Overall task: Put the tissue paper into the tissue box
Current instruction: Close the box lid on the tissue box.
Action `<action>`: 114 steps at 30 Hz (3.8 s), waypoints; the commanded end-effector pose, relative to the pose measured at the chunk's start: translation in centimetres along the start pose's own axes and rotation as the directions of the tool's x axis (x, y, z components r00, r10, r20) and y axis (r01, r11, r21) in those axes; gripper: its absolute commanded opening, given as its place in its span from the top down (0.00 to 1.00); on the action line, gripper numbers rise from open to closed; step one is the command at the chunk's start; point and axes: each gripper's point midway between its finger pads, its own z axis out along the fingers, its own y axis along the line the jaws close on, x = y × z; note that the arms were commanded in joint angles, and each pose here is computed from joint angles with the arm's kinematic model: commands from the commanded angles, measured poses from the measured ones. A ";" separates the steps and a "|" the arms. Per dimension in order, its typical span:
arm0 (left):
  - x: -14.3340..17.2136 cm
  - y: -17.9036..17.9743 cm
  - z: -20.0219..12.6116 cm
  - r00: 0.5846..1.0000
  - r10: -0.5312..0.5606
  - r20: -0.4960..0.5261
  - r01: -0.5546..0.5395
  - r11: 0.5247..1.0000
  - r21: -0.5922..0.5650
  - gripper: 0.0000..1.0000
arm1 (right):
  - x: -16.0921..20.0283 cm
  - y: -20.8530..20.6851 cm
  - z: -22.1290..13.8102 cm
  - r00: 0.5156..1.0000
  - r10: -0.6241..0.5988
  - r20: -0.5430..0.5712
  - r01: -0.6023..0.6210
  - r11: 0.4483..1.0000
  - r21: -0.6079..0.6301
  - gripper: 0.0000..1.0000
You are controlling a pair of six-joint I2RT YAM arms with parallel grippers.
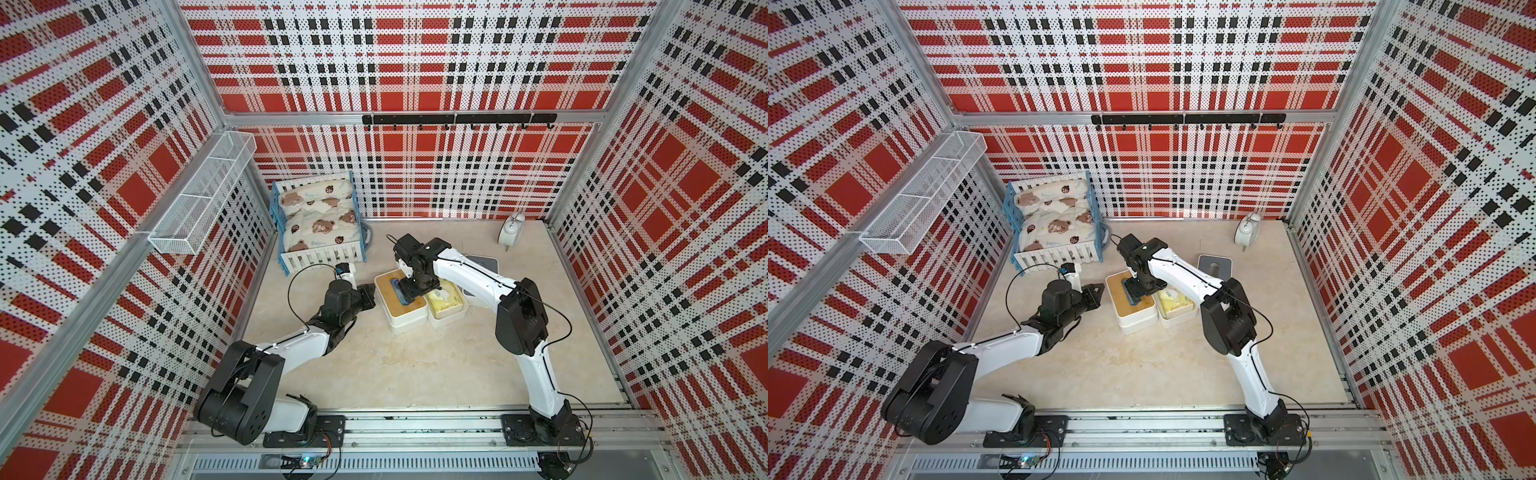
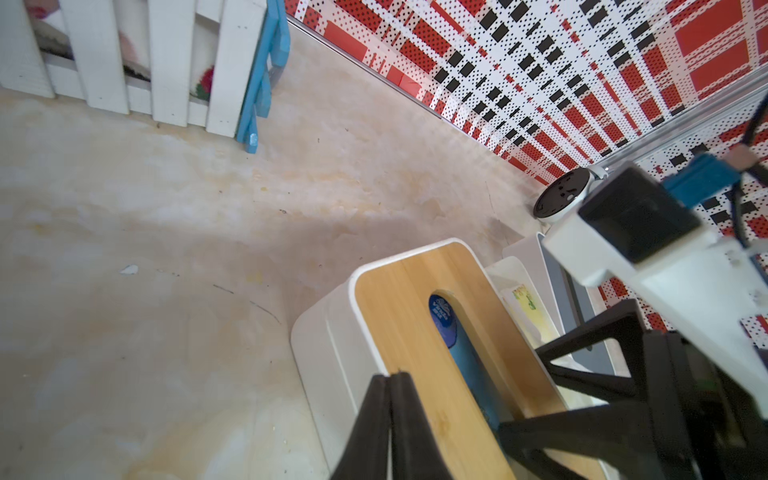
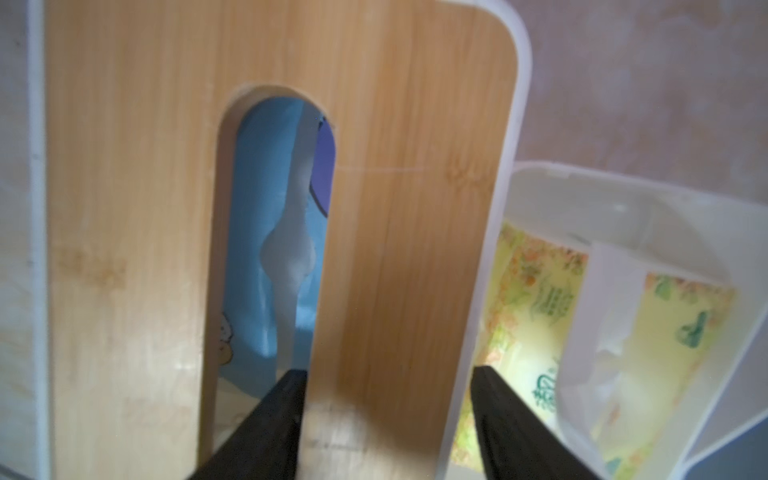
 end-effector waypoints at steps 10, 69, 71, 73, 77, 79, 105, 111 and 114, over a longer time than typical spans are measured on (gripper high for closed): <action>-3.0 7.5 1.3 0.998 -0.067 -0.022 0.064 0.993 -0.100 0.91 | -1.1 -0.1 -0.7 0.999 -0.005 0.048 0.004 1.000 0.014 0.66; 1.8 5.5 7.3 0.965 -0.030 -0.261 0.017 0.998 -0.054 0.96 | -3.2 -1.0 3.3 0.908 0.079 0.411 -0.159 0.973 0.165 0.83; 1.5 5.3 7.0 0.968 -0.028 -0.251 0.015 0.998 -0.054 0.96 | -2.8 -0.7 4.6 0.924 0.079 0.375 -0.147 0.977 0.156 0.76; 1.1 5.0 6.6 0.971 -0.027 -0.238 0.016 0.999 -0.049 0.95 | -2.5 -0.3 5.5 0.937 0.083 0.339 -0.138 0.980 0.141 0.69; 0.0 4.2 5.8 0.980 -0.031 -0.199 0.025 0.999 -0.034 0.94 | -2.6 0.6 4.9 0.941 0.101 0.323 -0.135 0.987 0.087 0.53; -0.5 3.7 5.3 0.983 -0.035 -0.183 0.031 0.999 -0.021 0.94 | -2.9 0.8 3.7 0.938 0.117 0.327 -0.143 0.988 0.056 0.46; 2.2 1.8 6.5 0.979 -0.008 -0.205 0.004 1.000 -0.023 0.94 | 0.7 1.5 2.3 0.937 0.242 0.252 -0.182 0.954 -0.238 0.64; 2.5 2.9 5.4 0.979 -0.019 -0.204 0.010 0.999 -0.042 0.95 | 2.4 3.8 3.1 0.960 0.194 0.202 -0.140 0.957 -0.254 0.76; 2.8 2.9 5.0 0.978 -0.019 -0.209 0.012 0.999 -0.036 0.95 | 3.4 5.7 3.2 0.975 0.147 0.170 -0.101 0.962 -0.252 0.79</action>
